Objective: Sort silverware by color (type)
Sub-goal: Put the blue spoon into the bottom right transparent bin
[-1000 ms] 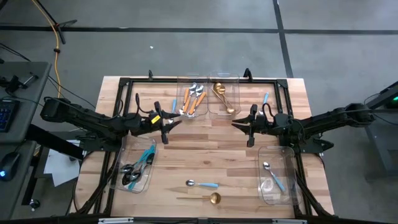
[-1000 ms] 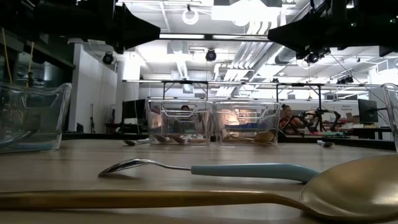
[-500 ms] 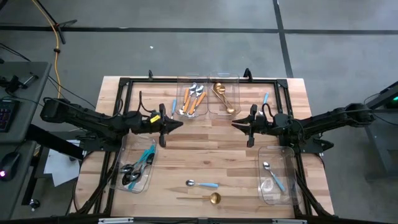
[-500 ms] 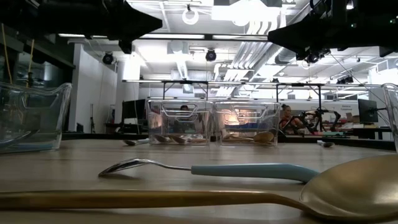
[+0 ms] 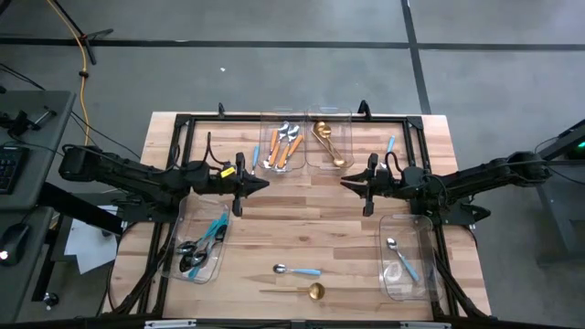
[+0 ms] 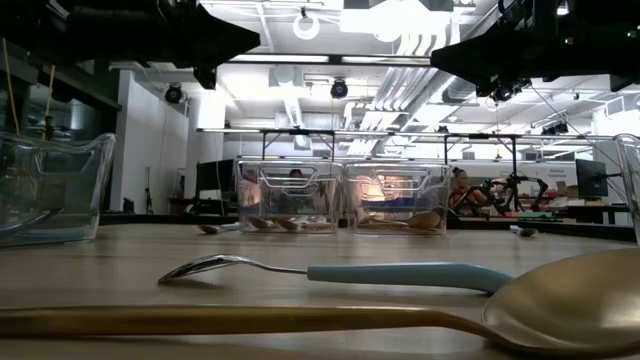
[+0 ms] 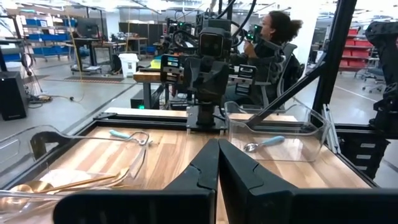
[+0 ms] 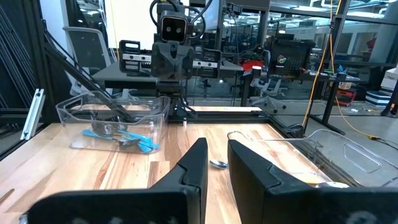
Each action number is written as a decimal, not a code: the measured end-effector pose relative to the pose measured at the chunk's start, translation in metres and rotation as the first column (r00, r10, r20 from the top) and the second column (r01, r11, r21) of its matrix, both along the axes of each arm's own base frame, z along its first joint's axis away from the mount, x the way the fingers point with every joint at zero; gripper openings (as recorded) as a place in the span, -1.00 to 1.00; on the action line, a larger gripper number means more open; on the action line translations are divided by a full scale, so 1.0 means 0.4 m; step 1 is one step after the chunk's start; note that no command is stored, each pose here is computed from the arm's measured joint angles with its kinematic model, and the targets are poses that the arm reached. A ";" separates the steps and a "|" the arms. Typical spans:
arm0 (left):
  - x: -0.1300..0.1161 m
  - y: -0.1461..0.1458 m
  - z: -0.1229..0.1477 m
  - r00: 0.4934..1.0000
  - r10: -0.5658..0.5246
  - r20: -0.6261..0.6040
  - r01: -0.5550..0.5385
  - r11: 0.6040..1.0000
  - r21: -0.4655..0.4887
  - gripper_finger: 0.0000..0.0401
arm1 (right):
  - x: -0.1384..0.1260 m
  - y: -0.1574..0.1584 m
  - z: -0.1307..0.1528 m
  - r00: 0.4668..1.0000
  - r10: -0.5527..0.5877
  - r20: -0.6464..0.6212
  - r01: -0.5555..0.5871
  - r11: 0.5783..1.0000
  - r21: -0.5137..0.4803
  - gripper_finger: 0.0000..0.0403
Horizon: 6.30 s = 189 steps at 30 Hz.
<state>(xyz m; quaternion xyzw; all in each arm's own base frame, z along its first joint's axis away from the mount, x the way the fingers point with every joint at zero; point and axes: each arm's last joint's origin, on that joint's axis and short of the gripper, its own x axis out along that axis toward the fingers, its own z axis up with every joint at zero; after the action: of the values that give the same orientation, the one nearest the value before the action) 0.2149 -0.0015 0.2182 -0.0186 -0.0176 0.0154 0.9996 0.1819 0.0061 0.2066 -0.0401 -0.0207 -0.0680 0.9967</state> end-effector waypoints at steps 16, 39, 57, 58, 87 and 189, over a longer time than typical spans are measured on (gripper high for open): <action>0.000 0.000 0.000 1.000 0.000 -0.001 0.000 1.000 0.014 -1.00 | 0.000 0.000 0.000 1.000 0.000 0.000 0.000 1.000 0.000 -0.77; 0.000 0.000 -0.001 1.000 0.000 -0.002 0.000 1.000 0.014 -1.00 | 0.000 -0.003 -0.002 0.999 -0.043 -0.001 0.043 0.998 0.046 0.06; 0.000 0.001 -0.002 1.000 0.008 -0.007 -0.008 1.000 0.014 -1.00 | 0.034 -0.018 0.086 0.956 -0.292 -0.042 0.293 0.924 0.246 0.09; 0.000 0.001 -0.002 1.000 0.009 -0.007 -0.009 1.000 0.013 -1.00 | 0.039 -0.023 0.104 0.929 -0.360 -0.085 0.370 0.902 0.223 0.09; 0.000 0.003 -0.013 0.997 0.048 -0.054 -0.047 0.999 0.004 -1.00 | -0.133 -0.207 -0.121 0.216 -0.821 -0.528 0.914 -0.020 0.406 0.09; 0.000 0.003 -0.005 0.999 0.042 -0.022 -0.042 0.999 0.004 -1.00 | -0.011 -0.010 0.024 0.921 -0.390 0.000 0.372 0.879 0.299 -1.00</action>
<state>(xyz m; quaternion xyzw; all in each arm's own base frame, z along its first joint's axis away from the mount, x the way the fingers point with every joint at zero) 0.2149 -0.0005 0.2162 -0.0165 -0.0073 0.0365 0.9992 0.1775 0.0021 0.2160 0.1068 -0.0322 -0.2661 0.9575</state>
